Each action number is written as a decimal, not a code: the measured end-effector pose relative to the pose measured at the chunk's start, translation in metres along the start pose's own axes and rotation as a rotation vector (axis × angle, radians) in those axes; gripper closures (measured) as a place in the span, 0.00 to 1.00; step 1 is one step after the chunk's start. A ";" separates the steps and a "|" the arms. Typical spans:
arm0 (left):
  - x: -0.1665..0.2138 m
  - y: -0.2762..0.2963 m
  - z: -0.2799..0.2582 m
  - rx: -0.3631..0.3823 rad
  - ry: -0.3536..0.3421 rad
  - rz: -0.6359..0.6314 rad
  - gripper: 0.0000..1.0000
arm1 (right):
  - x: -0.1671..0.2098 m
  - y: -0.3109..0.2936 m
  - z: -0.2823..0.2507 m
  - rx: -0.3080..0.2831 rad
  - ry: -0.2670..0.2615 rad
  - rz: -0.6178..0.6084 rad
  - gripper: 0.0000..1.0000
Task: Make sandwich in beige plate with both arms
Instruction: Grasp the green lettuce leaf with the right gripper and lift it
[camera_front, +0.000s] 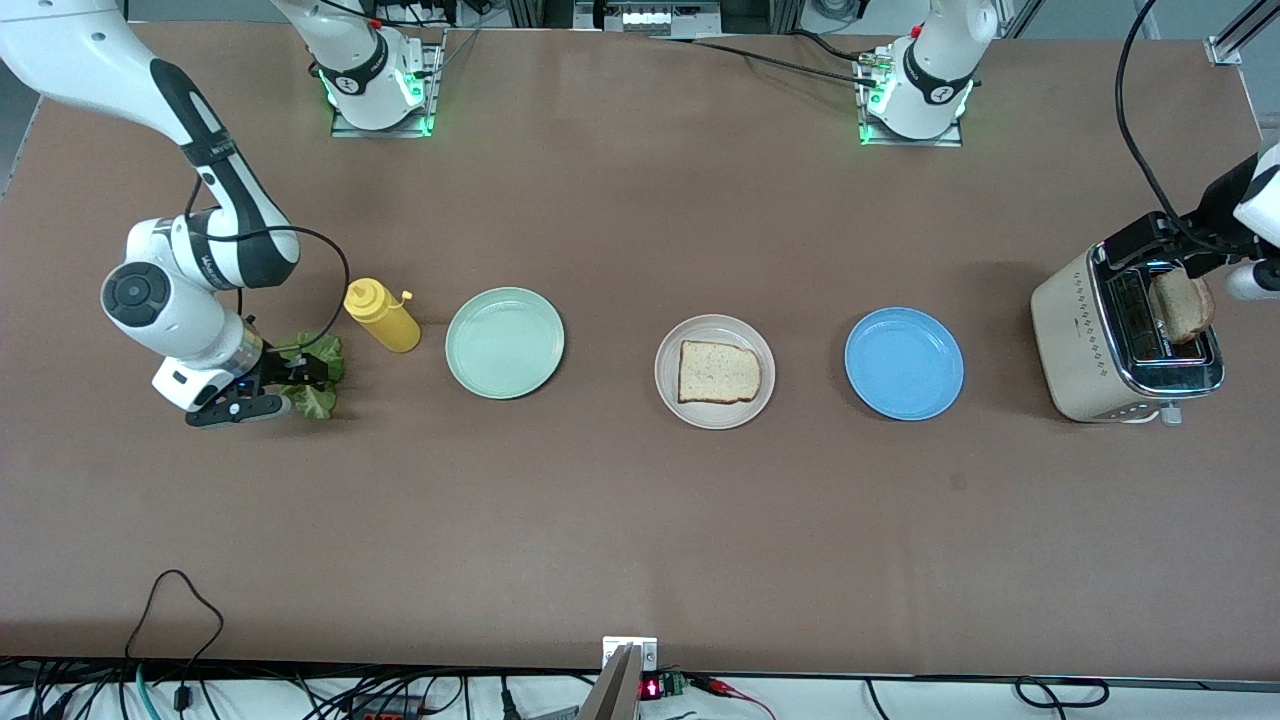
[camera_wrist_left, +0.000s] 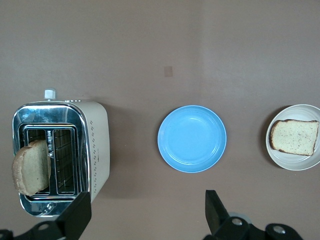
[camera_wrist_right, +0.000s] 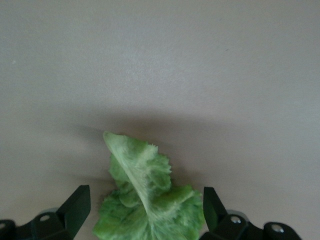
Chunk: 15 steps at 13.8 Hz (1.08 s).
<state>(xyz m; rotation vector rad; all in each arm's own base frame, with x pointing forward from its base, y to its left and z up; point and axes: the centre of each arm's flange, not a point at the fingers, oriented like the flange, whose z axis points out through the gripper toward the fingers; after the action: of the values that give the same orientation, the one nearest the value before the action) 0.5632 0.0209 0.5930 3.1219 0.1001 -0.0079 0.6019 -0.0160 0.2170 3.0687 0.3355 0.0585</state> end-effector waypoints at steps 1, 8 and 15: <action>0.000 0.000 0.000 0.000 -0.001 0.000 0.00 | -0.001 -0.001 0.007 0.004 -0.004 -0.005 0.00; 0.001 0.000 0.006 0.000 -0.013 0.000 0.00 | -0.002 -0.006 0.026 -0.018 -0.010 -0.069 0.37; 0.005 0.005 0.017 -0.001 -0.032 0.010 0.00 | 0.006 -0.005 0.014 -0.035 0.015 -0.085 0.96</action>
<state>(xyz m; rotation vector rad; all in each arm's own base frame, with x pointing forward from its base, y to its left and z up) 0.5684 0.0160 0.5760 3.1196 0.0836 -0.0584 0.6070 -0.0107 0.2027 3.0168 0.4609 0.0834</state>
